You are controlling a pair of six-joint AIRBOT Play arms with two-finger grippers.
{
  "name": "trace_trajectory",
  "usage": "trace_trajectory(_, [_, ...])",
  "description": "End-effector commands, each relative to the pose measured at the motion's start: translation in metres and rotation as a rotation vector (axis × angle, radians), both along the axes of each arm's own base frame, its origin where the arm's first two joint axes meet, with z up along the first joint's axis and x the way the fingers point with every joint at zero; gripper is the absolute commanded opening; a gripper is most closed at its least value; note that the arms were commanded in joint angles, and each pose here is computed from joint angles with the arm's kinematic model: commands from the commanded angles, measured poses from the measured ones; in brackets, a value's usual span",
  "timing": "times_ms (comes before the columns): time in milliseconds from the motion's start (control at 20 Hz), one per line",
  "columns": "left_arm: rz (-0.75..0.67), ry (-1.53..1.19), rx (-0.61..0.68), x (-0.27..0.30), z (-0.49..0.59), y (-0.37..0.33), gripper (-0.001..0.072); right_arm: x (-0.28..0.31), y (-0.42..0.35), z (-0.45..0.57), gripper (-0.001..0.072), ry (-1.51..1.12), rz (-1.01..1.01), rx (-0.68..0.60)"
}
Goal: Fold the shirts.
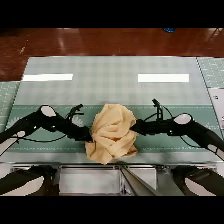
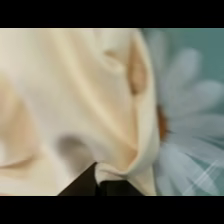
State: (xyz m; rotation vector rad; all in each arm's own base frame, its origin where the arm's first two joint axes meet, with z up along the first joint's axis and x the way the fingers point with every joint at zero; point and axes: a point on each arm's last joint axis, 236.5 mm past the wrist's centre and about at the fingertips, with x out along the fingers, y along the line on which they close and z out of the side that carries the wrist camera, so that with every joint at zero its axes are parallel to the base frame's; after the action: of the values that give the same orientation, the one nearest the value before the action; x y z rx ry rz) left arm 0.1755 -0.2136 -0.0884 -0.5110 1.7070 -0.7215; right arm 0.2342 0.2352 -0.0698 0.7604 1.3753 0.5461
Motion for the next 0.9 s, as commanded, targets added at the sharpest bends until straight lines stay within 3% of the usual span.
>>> trace_trajectory(0, [0.043, -0.091, -0.041, 0.039, 0.032, 0.005, 0.0015, 0.023, 0.015, 0.044, 0.0020, -0.145, 0.140, 0.019])
trace_trajectory(150, [0.136, -0.330, -0.133, 0.111, 0.124, 0.023, 0.0016, 0.088, -0.023, 0.149, 0.0020, -0.416, 0.126, -0.117])
trace_trajectory(250, [0.232, -0.530, -0.195, 0.151, 0.211, 0.046, 0.0015, 0.122, -0.066, 0.250, 0.0020, -0.629, 0.003, -0.205])
trace_trajectory(450, [0.362, -1.020, -0.247, 0.167, 0.402, 0.089, 0.0015, 0.095, -0.092, 0.428, 0.0020, -1.000, -0.037, -0.257])
trace_trajectory(600, [0.379, -1.362, -0.153, 0.125, 0.509, 0.108, 0.0016, 0.042, -0.099, 0.507, 0.0020, -1.198, -0.048, -0.300])
trace_trajectory(850, [0.459, -1.660, 0.153, 0.050, 0.579, 0.126, 0.0015, -0.039, -0.140, 0.539, 0.0020, -1.303, -0.170, -0.458])
